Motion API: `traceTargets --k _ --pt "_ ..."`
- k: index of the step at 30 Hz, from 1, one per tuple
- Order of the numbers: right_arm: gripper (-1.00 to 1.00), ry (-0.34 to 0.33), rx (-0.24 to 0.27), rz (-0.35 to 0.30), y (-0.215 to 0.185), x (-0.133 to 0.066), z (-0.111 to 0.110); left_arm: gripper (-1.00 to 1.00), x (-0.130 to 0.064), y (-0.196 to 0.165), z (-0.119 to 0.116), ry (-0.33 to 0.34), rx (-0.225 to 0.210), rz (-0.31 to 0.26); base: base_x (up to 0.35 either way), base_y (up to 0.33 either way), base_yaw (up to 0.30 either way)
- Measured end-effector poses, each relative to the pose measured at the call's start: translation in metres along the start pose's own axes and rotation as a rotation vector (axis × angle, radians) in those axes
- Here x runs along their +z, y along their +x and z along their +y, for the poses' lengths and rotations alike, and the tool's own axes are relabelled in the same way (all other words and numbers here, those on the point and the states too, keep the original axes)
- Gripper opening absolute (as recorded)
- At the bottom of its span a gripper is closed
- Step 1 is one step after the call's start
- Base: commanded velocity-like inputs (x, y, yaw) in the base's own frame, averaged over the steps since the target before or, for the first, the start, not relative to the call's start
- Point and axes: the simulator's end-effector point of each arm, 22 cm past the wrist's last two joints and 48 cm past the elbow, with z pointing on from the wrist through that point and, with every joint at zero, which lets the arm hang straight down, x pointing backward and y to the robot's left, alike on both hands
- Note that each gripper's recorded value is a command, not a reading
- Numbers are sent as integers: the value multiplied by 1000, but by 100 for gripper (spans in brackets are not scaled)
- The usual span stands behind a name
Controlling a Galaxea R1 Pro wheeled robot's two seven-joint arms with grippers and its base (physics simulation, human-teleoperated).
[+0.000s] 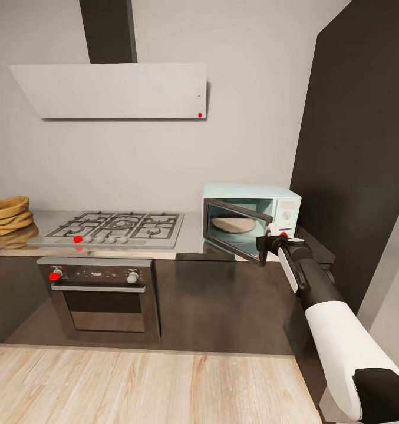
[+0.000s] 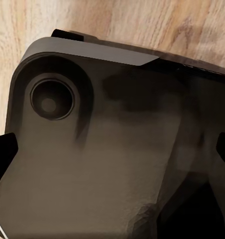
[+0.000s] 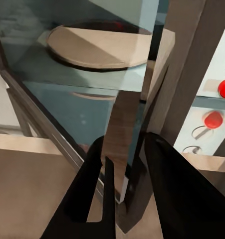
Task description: In the kitchen, take the popcorn bag from the countertop, put it into the microwave, and heat it until the popcorn is cooked so the cooked popcorn ends up inside the bag.
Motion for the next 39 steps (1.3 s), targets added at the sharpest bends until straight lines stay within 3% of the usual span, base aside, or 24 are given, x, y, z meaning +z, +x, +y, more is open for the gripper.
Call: traceTargets --k 10,20,24,29,34,39 --pt "-100 -2 1 -1 0 0 2 100 0 -1 3 -3 1 -1 -22 0 0" --pt "-100 -64 28 -3 -4 0 57 100 0 -1 3 -4 1 -2 -148 0 0" --pt "-100 -63 27 -3 -4 0 58 100 0 -1 3 -4 1 -1 -2 0 0" --pt "-100 -49 -16 -3 -4 1 57 100 0 -1 4 -4 -2 -2 0 0 0" --pt "-100 -77 -2 -3 -4 0 56 100 0 -1 4 -4 -2 -1 0 0 0" --pt "-100 -79 -28 -3 -3 0 56 100 0 -2 4 -4 -3 -2 0 24 0"
